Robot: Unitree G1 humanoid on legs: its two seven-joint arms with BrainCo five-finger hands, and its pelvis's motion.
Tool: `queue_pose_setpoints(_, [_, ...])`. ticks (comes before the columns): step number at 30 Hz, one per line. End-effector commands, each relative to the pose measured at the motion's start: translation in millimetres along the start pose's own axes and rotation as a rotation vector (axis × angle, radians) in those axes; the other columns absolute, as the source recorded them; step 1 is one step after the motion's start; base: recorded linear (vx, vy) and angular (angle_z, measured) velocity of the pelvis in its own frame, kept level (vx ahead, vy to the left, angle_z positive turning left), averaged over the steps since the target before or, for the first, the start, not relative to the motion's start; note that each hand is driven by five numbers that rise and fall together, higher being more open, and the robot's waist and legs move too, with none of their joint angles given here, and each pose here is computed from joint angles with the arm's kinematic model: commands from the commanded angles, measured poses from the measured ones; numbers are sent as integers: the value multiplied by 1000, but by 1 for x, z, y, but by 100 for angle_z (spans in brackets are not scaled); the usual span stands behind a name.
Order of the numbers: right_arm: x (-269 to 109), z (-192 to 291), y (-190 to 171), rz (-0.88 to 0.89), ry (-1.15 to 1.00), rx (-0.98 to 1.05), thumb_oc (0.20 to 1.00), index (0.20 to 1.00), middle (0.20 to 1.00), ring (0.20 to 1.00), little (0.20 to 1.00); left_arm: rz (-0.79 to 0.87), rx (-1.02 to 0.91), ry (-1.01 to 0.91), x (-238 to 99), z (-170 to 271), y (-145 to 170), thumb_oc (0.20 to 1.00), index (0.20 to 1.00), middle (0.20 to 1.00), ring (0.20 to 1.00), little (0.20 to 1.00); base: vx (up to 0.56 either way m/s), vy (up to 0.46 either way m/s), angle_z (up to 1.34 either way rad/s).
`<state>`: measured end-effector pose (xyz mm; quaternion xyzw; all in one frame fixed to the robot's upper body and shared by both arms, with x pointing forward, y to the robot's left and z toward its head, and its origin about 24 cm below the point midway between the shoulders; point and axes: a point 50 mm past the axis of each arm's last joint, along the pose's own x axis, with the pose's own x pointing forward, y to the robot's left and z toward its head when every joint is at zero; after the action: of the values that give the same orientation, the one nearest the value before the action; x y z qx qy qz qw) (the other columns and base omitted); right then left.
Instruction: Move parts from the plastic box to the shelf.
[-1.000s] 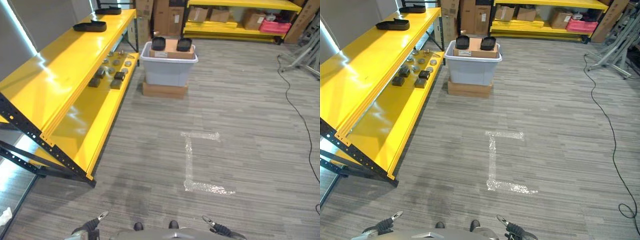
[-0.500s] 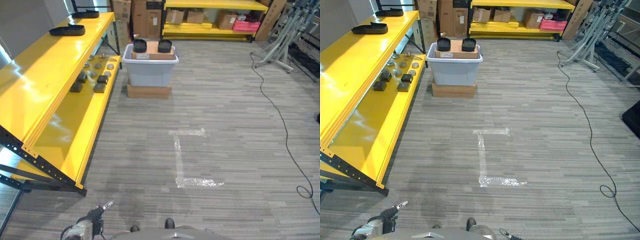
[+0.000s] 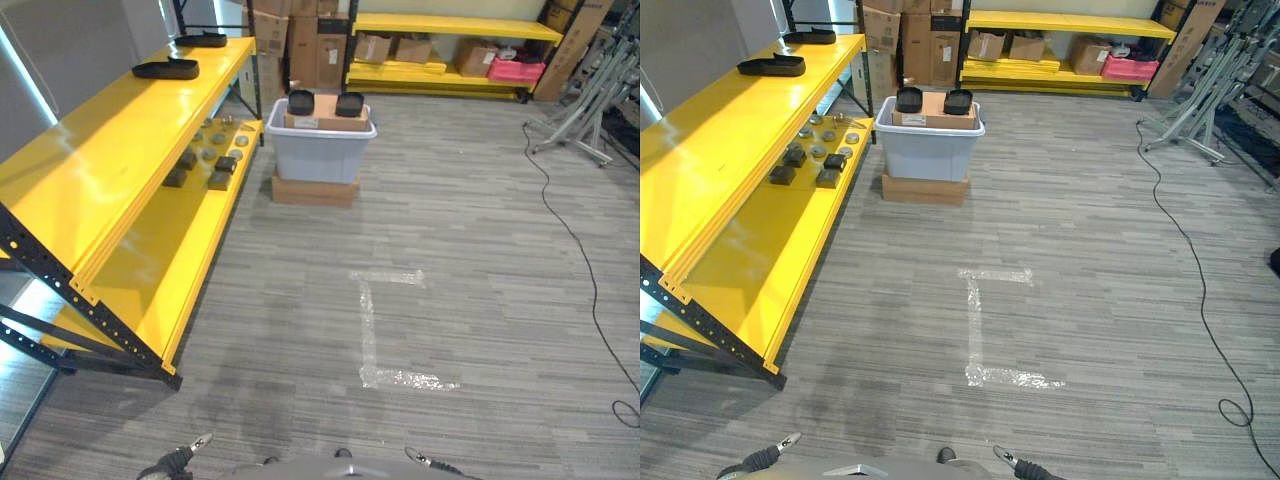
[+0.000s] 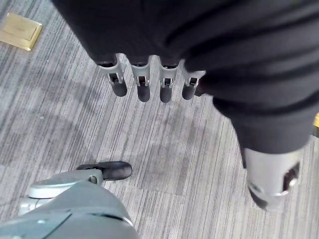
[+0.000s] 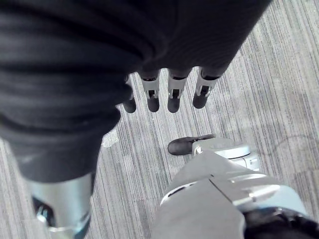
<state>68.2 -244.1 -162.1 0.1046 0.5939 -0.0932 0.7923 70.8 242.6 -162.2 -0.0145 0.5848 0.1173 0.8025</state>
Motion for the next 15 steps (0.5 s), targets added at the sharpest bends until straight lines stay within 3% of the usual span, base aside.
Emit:
queue_pose_setpoints(1, [1,14,-1,-1,-6,-12,1000,1000,1000,1000,1000,-12,14,-102,3,31,-1,1000,1000,1000,1000,1000,24,82,3])
queue_pose_setpoints(8, [5,20,16,36,-11,-29,1000,1000,1000,1000,1000,-29,70,-97,2,33,1,1000,1000,1000,1000,1000,49,77,7])
queue_pose_setpoints(10, [6,16,19,42,-2,-40,1000,1000,1000,1000,1000,-59,152,-74,3,30,-3,1000,1000,1000,1000,1000,195,-13,-8])
queue_pose_setpoints(15, [3,-8,11,22,90,-42,1000,1000,1000,1000,1000,-82,118,-85,4,36,-10,1000,1000,1000,1000,1000,334,-156,-6])
